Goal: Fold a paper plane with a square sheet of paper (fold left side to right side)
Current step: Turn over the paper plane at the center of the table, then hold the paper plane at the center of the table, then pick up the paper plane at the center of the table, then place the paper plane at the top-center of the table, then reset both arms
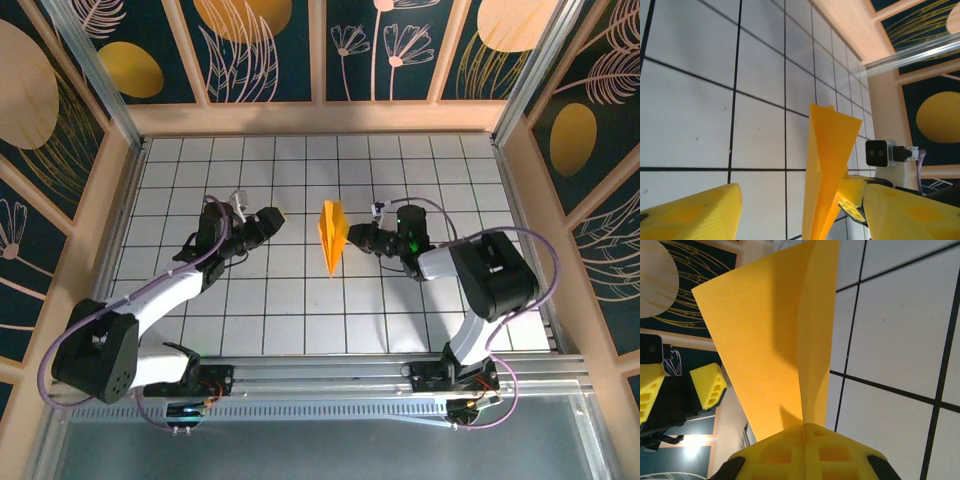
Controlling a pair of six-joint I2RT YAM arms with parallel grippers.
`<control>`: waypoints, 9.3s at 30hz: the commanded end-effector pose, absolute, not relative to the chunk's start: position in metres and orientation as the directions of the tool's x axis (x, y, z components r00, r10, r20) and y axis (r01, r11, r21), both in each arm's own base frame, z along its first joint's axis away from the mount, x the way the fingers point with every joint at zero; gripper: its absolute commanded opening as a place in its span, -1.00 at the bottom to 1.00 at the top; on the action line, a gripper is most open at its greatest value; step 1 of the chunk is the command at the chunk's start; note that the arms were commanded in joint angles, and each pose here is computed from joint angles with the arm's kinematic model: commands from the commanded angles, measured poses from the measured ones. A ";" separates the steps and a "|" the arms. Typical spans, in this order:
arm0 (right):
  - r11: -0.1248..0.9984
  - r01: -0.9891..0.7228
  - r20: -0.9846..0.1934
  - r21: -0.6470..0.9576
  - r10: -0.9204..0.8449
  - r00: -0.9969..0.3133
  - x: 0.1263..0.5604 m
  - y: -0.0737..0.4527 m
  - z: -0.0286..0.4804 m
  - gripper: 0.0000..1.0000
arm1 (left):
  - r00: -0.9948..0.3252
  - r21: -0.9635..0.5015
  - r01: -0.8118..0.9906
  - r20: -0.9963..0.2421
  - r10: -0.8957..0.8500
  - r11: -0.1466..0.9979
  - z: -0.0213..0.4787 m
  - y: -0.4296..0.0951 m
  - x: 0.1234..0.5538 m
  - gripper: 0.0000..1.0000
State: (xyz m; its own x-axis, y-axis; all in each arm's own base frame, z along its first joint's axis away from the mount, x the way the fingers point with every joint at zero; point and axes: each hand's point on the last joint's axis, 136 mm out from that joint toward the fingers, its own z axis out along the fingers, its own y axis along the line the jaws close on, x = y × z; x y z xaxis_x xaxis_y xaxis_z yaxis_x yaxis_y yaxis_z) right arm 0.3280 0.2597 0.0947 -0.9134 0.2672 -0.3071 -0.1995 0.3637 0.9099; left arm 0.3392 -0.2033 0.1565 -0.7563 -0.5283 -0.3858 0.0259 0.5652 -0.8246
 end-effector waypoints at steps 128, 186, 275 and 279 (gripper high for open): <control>0.833 -0.148 -0.245 0.533 -0.016 -0.969 0.293 0.295 0.028 -0.46 | -0.955 -0.792 -0.087 -0.107 -0.278 0.604 0.040 -0.315 0.346 -0.94; 0.993 -0.095 -0.217 0.063 -0.080 -0.973 0.458 0.281 0.037 -0.93 | -0.599 -0.515 -0.064 -0.665 -0.446 0.855 0.184 -0.118 0.303 0.50; 0.986 -0.093 -0.546 0.138 -0.003 -0.838 0.402 0.220 0.173 0.33 | -0.443 -0.470 -0.158 -0.752 -0.487 0.869 0.230 -0.084 0.340 0.98; 0.981 -0.035 -0.607 0.190 0.090 -0.790 0.389 0.172 0.181 0.39 | -0.430 -0.482 -0.194 -0.741 -0.516 0.855 0.222 -0.066 0.354 0.98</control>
